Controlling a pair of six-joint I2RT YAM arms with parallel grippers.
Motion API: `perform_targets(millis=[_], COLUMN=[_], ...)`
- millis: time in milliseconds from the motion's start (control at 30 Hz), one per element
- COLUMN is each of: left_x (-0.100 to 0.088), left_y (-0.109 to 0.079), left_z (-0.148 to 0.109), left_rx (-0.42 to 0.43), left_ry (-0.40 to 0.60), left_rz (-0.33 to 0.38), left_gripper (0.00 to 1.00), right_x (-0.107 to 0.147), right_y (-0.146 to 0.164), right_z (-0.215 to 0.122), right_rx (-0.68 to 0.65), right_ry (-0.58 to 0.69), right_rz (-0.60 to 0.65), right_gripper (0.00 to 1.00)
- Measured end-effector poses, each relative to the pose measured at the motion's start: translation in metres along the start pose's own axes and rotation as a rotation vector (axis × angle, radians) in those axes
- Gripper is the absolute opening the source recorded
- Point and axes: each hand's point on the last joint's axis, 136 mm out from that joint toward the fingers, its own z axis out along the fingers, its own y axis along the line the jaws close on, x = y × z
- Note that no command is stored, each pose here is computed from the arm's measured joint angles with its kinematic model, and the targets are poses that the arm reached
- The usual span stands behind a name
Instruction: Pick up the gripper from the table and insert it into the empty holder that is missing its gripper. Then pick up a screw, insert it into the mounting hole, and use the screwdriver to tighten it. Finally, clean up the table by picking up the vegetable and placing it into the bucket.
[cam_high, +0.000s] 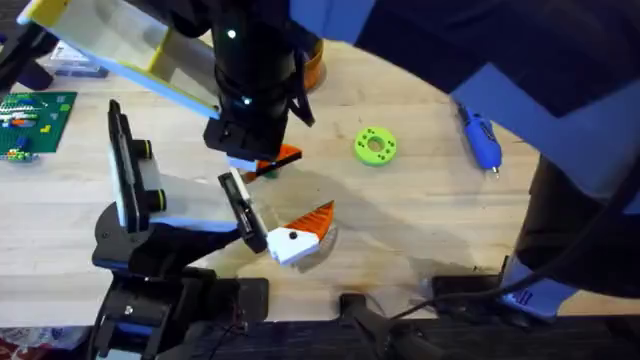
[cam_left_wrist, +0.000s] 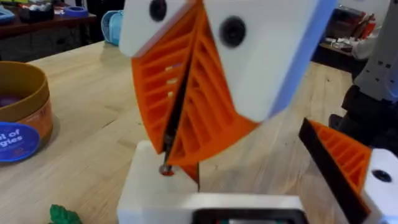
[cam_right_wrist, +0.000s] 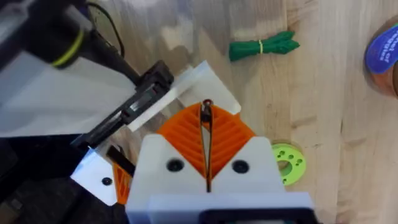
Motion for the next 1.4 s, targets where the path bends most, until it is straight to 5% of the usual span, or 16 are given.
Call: perform_targets(millis=[1400], left_x=[0.0], left_y=[0.0], left_z=[0.0], left_rx=[0.0], left_ry=[0.002], left_rz=[-0.018], left_gripper=[0.986], right_x=[0.004], right_y=[-0.001], right_z=[0.013], right_rx=[-0.011], right_ry=[0.044], right_rz=[0.004], right_gripper=[0.007])
